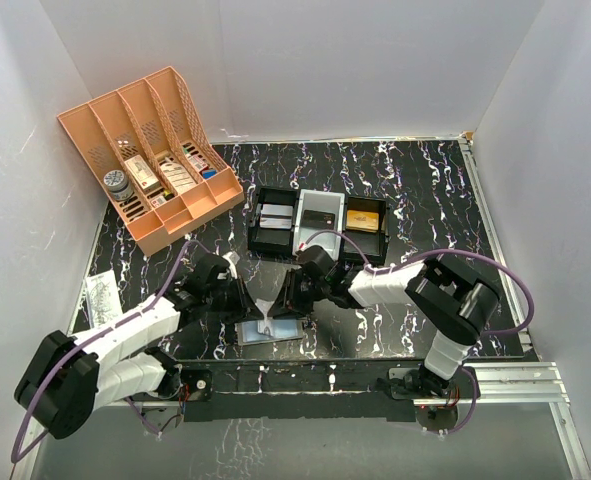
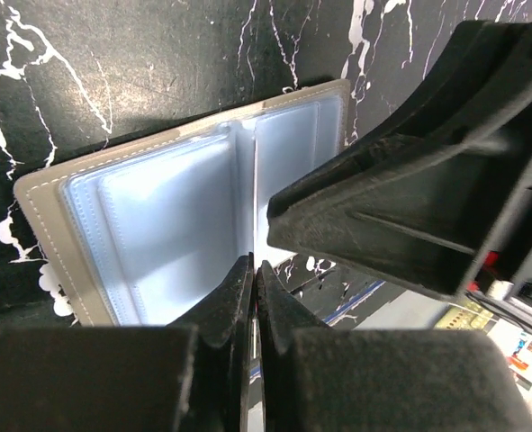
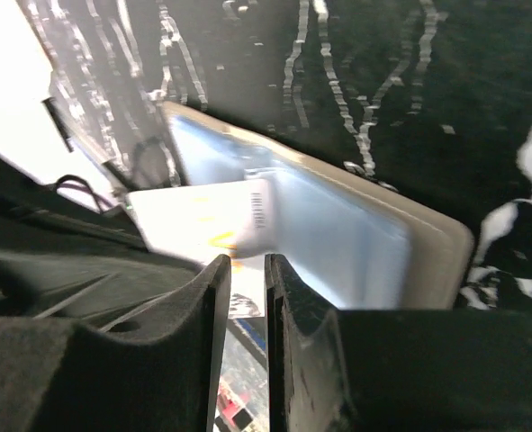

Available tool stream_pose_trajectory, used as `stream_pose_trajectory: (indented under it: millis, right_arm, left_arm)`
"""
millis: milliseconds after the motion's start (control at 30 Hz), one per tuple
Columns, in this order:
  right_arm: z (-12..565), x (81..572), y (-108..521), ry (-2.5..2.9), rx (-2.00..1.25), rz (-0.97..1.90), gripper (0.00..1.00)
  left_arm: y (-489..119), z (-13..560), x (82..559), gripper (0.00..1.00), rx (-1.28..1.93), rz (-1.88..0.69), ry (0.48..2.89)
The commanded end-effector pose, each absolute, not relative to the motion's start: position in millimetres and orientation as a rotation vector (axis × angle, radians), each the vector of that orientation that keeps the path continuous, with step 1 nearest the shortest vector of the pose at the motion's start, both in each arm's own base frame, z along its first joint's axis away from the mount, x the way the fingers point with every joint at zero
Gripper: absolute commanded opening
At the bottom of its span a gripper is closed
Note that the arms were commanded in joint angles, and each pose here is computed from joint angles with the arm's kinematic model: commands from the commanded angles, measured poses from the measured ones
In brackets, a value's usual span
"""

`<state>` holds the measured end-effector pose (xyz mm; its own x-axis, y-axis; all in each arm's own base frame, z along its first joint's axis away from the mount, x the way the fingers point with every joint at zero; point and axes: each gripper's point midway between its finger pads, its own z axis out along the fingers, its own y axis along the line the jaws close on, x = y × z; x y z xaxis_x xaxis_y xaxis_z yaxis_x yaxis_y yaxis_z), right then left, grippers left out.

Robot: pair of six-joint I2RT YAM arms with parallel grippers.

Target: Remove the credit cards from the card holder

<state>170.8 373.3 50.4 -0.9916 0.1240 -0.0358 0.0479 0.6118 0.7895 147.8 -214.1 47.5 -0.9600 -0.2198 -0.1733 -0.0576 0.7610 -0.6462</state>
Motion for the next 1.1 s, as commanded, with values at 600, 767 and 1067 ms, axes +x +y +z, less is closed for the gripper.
stream_pose_trajectory:
  millis: [600,767,1067]
  right_arm:
    - [113.9,198.2,356.2,2.464,0.288,1.331,0.52]
    - [137.7,220.4,332.8,2.308,0.297,1.19,0.72]
    - [201.8,225.0,296.7,1.961,0.295,1.282,0.86]
  left_arm:
    - [-204.6,99.1,168.7,0.0,-0.23,-0.981,2.483]
    - [-207.4,108.7,169.5,0.0,-0.256,-1.047,2.445]
    - [-208.9,143.8,172.0,0.0,-0.409,-1.445,2.204]
